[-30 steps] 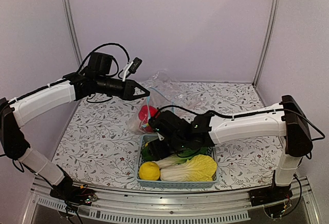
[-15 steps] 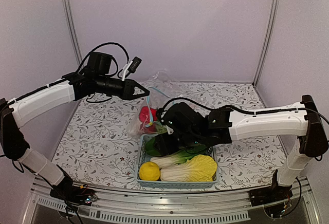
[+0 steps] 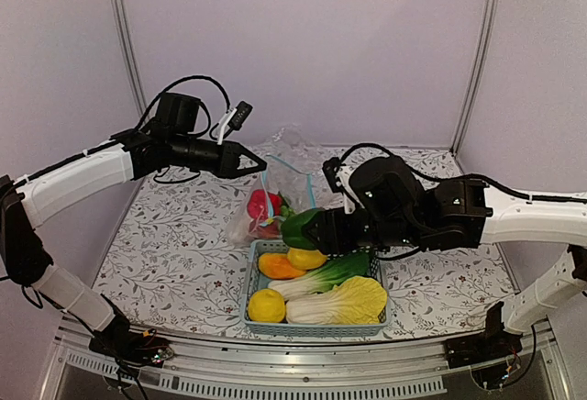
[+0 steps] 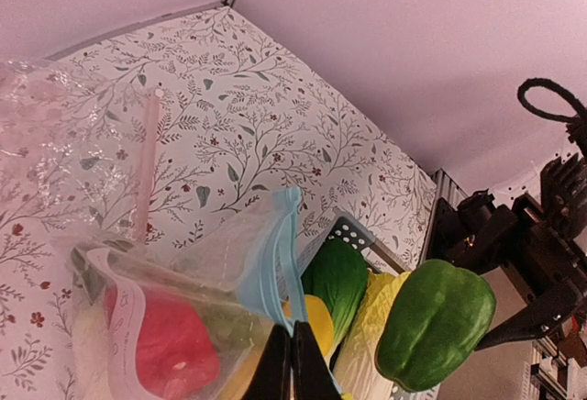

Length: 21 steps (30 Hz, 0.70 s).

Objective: Place the food in the zip-top bag and seal the zipper
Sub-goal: Pick up the fake vegetable from the bin, then place the fake vegetable in the zipper food storage bag.

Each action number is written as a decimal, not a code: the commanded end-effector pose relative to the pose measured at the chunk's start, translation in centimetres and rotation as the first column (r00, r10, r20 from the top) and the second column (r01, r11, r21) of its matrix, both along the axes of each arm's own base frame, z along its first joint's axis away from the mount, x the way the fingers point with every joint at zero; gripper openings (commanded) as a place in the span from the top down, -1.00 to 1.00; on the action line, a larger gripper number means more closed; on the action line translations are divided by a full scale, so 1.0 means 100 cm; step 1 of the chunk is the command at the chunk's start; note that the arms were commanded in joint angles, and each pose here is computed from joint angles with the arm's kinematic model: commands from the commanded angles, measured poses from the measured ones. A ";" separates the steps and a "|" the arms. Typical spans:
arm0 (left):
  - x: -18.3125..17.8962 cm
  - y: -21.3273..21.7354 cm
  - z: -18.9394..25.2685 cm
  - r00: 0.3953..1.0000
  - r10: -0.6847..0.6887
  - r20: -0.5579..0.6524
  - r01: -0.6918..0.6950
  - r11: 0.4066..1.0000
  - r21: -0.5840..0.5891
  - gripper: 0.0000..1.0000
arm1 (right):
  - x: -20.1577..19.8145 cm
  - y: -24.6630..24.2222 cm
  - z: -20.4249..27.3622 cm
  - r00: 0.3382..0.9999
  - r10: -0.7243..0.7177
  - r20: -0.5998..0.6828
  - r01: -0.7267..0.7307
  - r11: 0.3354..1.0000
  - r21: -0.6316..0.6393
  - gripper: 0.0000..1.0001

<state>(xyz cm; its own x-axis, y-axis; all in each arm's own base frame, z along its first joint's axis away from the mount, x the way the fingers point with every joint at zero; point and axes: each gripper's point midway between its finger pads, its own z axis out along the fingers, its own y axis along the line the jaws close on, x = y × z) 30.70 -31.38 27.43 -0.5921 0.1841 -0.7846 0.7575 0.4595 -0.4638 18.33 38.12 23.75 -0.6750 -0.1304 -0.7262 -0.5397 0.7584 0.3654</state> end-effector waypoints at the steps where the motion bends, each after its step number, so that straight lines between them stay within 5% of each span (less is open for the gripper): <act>1: -0.002 -0.001 0.015 0.999 -0.014 0.043 0.015 1.000 -0.024 1.00 | 0.023 -0.011 0.022 0.993 -0.082 0.081 0.083 0.997 -0.005 -0.14; 21: -0.007 -0.001 0.022 0.998 -0.027 0.055 0.029 0.999 -0.039 1.00 | 0.094 0.020 0.016 0.984 -0.108 0.144 0.124 0.987 -0.106 -0.10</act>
<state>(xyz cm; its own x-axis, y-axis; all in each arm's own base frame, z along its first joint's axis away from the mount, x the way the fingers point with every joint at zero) 30.62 -31.42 27.48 -0.5917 0.1848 -0.7847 0.7592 0.4551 -0.4653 27.40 39.16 26.03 -0.5845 -0.0955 -0.8058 -0.4639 0.8541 0.2353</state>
